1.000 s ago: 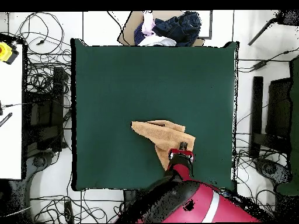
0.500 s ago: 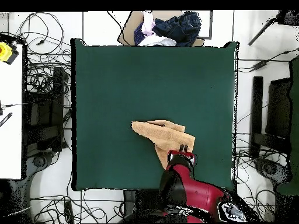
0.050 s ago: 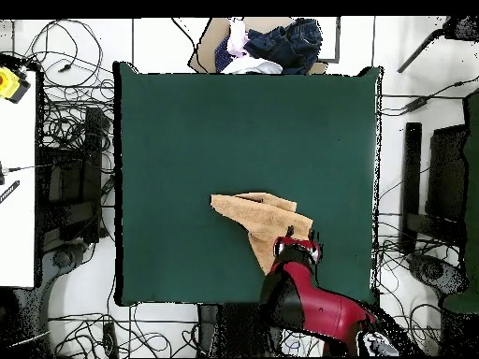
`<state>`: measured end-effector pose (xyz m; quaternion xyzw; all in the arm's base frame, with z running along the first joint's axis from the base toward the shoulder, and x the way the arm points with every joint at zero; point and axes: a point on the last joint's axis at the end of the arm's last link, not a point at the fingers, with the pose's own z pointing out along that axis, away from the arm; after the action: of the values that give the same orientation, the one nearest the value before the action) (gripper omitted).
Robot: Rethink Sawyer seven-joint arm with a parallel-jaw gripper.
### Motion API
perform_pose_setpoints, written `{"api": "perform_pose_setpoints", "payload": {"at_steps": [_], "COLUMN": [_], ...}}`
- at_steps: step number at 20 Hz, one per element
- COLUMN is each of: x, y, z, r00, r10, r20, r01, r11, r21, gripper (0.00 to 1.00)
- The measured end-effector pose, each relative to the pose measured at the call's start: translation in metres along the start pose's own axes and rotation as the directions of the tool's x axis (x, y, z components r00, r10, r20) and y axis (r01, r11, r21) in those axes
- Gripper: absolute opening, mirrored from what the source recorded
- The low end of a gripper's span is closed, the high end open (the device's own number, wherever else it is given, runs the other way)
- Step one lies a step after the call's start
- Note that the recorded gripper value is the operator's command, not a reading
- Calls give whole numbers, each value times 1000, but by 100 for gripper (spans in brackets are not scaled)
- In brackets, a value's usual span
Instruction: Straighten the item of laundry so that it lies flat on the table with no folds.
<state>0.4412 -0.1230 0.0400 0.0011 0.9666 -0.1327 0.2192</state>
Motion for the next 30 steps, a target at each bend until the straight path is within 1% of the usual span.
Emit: {"api": "perform_pose_setpoints", "payload": {"at_steps": [5,20,27,30], "x": [3,6,2,2], "y": [-7,-2,7,9], "z": [1,-1,-2,-2], "r00": [1000,1000,1000,999], "r10": [17,19,14,21], "r20": [-5,-13,-11,-28], "r01": [-17,-19,-14,-21], "r11": [1000,1000,1000,1000], "r21": [5,-4,-7,-11], "gripper": [100,100,100,100]}}
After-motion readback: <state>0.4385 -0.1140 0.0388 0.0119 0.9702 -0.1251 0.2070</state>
